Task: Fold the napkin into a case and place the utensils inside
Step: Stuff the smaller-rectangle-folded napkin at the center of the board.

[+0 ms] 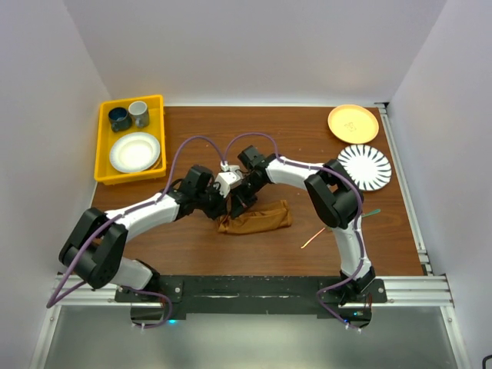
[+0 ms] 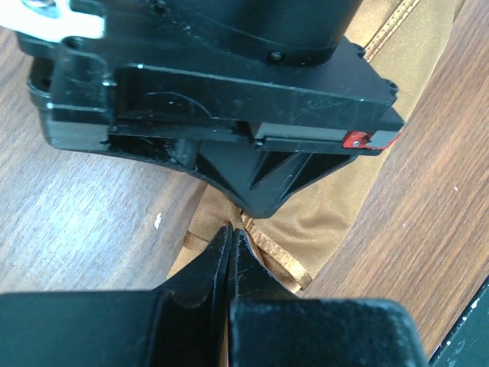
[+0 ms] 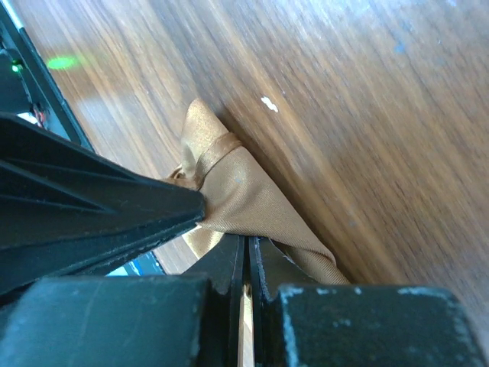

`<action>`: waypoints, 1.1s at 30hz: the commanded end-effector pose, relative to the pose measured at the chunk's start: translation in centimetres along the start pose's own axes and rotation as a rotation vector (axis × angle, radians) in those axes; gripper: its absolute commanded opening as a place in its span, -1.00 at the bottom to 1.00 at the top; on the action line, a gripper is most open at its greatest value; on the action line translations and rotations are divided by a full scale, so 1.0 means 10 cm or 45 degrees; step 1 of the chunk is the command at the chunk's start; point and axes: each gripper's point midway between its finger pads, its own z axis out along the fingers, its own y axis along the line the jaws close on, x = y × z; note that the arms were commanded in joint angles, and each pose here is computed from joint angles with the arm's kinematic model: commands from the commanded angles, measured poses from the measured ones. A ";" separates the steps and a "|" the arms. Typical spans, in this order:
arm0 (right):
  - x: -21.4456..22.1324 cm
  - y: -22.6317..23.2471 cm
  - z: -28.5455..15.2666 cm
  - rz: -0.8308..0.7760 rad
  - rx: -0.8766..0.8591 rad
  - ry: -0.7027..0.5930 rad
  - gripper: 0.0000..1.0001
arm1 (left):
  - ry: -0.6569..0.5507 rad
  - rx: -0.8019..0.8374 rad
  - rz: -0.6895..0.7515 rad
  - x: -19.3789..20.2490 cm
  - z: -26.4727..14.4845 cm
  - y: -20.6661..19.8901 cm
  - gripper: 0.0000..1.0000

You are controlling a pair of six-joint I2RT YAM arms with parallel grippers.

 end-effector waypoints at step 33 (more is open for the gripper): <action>-0.40 0.07 -0.35 -0.179 0.183 -0.447 -0.34 | 0.008 0.022 -0.029 0.08 0.02 0.00 -1.00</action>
